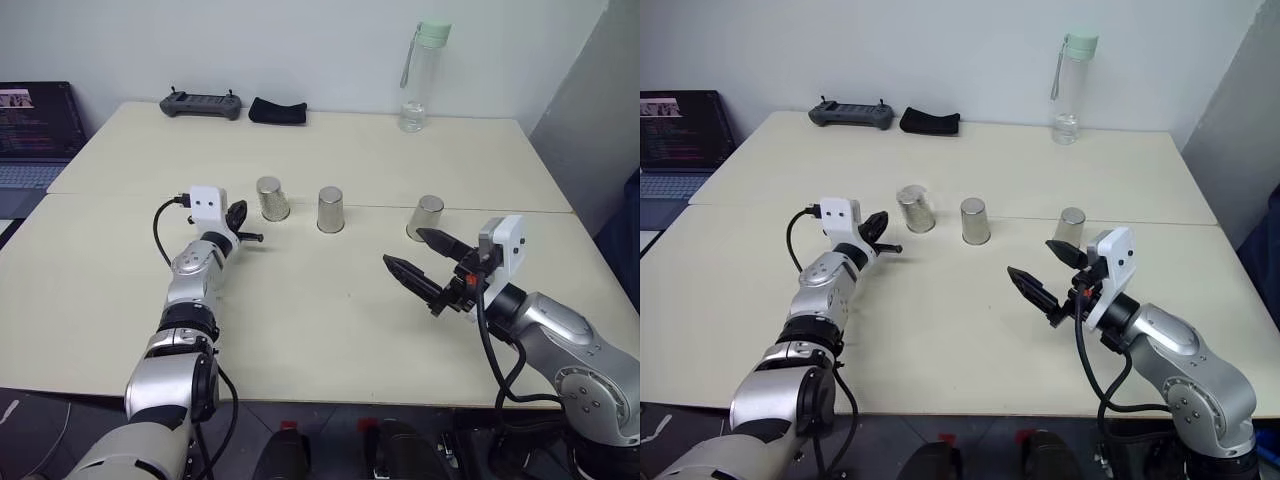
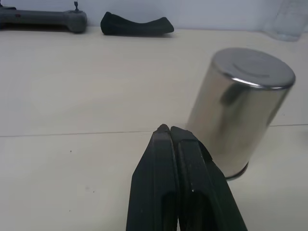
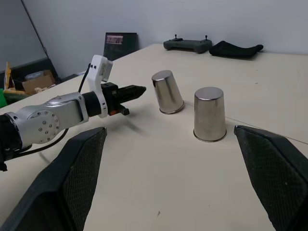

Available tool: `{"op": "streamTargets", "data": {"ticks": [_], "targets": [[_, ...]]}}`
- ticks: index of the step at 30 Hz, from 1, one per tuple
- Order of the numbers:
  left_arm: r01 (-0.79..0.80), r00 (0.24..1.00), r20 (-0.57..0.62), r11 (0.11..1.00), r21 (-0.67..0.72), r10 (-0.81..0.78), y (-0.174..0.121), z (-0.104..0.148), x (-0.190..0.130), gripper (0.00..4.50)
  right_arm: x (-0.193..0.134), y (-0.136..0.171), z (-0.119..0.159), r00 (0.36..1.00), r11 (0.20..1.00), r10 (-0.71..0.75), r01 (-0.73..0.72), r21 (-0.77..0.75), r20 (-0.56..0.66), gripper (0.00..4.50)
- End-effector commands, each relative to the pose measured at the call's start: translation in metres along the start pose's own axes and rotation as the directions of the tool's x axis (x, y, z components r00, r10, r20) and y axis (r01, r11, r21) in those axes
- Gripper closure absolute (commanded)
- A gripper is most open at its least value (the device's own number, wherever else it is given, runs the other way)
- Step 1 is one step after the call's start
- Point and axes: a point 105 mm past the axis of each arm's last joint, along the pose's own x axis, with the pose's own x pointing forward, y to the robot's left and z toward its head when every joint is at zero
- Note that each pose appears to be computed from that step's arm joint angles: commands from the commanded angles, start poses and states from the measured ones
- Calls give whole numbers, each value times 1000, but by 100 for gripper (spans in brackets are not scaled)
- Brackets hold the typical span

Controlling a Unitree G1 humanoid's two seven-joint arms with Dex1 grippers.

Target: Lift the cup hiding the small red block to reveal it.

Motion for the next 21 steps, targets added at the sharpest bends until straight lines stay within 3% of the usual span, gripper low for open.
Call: {"op": "streamTargets", "data": {"ticks": [1,11,15,21], "targets": [[1,998,62,1000,17,-2,-2,19,2,402,-2,2,6,1000,1000,3,-2,-24,27,0],[105,994,42,994,21,-105,-26,12,3,203,-2,1,7,1000,1000,-4,5,-31,26,0],[139,990,13,990,16,-139,-35,5,6,103,-3,1,7,1000,999,-7,8,-34,24,0],[130,991,-2,991,23,-130,-39,9,15,5,-3,1,7,1000,999,-17,18,-39,24,0]]}}
